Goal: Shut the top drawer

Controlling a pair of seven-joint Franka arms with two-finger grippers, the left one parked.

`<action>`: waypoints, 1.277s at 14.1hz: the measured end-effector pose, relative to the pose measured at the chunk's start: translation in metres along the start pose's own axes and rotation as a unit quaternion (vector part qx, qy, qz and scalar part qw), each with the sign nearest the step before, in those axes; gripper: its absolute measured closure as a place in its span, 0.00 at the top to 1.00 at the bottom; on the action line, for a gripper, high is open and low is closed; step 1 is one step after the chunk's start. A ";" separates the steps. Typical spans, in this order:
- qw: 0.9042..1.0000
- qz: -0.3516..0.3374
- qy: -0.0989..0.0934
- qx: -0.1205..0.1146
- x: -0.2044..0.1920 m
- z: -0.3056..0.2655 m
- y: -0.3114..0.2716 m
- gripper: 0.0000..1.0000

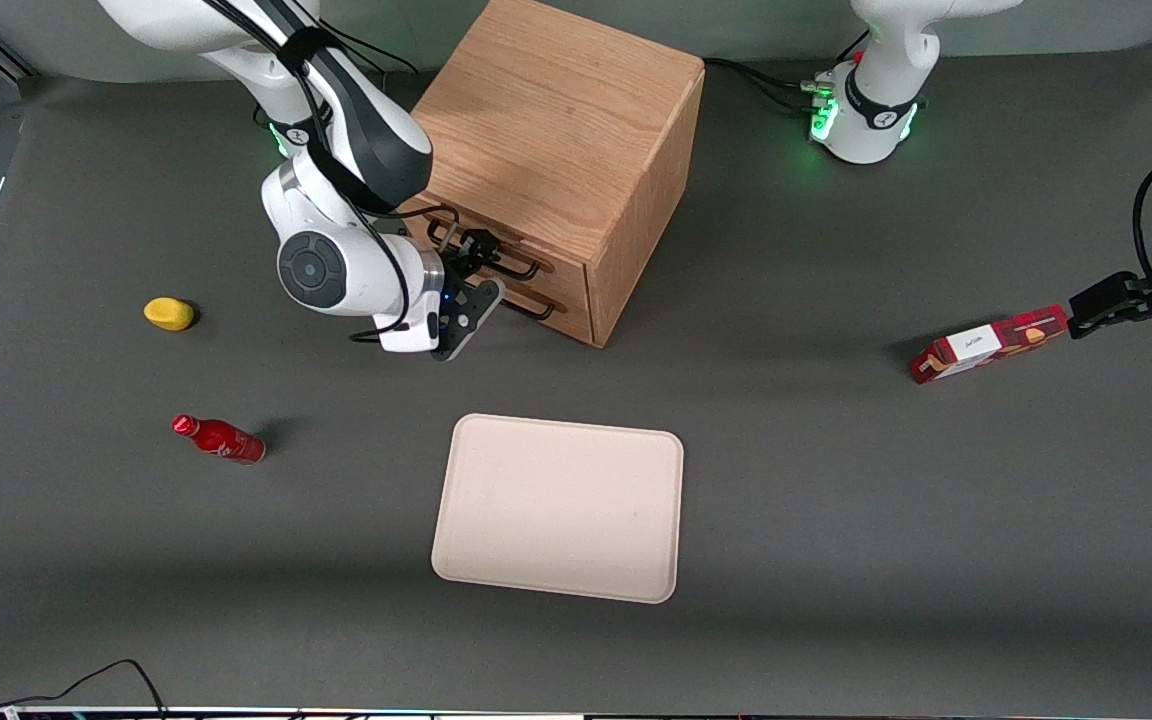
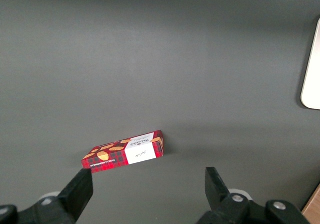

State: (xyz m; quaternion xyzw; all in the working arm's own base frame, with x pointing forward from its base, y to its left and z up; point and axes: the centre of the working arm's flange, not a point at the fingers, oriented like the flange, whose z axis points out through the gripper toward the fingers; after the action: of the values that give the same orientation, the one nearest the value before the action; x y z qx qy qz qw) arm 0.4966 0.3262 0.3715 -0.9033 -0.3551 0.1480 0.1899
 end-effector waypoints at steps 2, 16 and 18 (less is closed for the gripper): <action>1.000 0.000 0.007 -0.001 0.003 -0.011 -0.002 1.00; 0.984 0.120 0.072 -0.112 -0.045 -0.174 0.069 1.00; 0.970 0.168 0.076 -0.158 -0.077 -0.208 0.083 1.00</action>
State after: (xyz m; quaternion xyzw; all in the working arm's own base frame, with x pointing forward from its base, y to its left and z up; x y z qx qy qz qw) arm 0.5747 0.1666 0.5283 -0.9772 -0.2014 0.0510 0.0435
